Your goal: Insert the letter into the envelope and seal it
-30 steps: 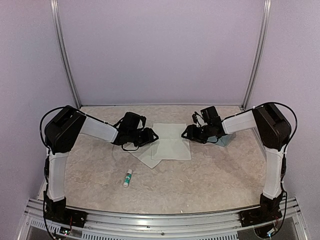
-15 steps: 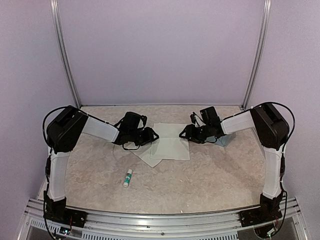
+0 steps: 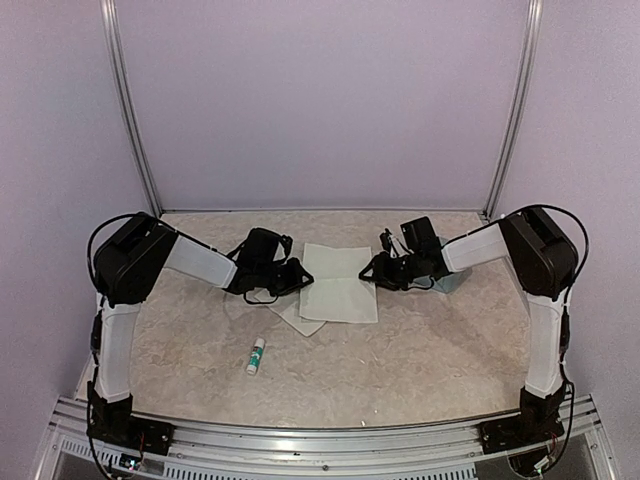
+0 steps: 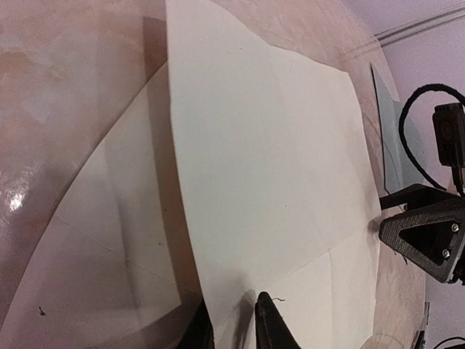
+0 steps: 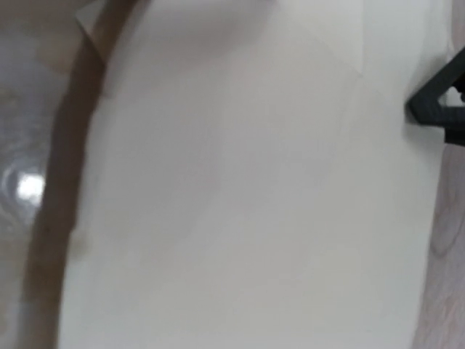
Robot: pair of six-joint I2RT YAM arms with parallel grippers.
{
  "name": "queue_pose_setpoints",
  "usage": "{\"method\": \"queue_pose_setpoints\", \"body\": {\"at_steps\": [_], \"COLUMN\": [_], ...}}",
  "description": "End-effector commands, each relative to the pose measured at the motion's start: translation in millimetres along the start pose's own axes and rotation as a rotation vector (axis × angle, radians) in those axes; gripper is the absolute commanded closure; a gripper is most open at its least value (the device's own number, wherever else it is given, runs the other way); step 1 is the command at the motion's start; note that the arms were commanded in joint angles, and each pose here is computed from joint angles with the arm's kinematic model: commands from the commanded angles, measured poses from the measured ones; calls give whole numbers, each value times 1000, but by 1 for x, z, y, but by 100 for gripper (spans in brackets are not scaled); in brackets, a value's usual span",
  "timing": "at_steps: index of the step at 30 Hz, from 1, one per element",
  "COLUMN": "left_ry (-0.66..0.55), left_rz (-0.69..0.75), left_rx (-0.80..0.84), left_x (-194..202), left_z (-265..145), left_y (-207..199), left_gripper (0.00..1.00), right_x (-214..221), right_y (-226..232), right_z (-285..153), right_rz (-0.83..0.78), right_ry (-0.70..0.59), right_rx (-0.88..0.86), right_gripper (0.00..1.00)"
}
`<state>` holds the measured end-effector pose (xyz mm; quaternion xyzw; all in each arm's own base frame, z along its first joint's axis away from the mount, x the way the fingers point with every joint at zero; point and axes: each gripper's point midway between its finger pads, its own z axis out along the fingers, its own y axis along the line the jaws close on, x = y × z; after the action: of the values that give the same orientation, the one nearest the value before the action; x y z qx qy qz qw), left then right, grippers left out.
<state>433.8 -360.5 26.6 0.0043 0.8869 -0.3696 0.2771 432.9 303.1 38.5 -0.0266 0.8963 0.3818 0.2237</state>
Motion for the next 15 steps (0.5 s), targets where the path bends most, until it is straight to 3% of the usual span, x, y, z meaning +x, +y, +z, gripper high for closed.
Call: {"method": "queue_pose_setpoints", "body": {"at_steps": [1, 4, 8, 15], "left_ry": [-16, -44, -60, -22], "left_rz": [-23, -15, 40, 252], "left_rx": [33, 88, 185, 317], "left_x": [-2, -6, -10, -11], "left_z": [-13, -29, -52, -104], "left_y": [-2, -15, -41, -97], "left_gripper": [89, 99, 100, 100], "right_x": [0, -2, -12, -22], "right_y": [18, 21, 36, 84], "right_z": [-9, -17, -39, -110], "right_rz": [-19, -25, -71, -322], "right_ry": [-16, -35, -96, -235], "right_rx": [-37, -33, -46, -124], "right_gripper": [63, 62, 55, 28]}}
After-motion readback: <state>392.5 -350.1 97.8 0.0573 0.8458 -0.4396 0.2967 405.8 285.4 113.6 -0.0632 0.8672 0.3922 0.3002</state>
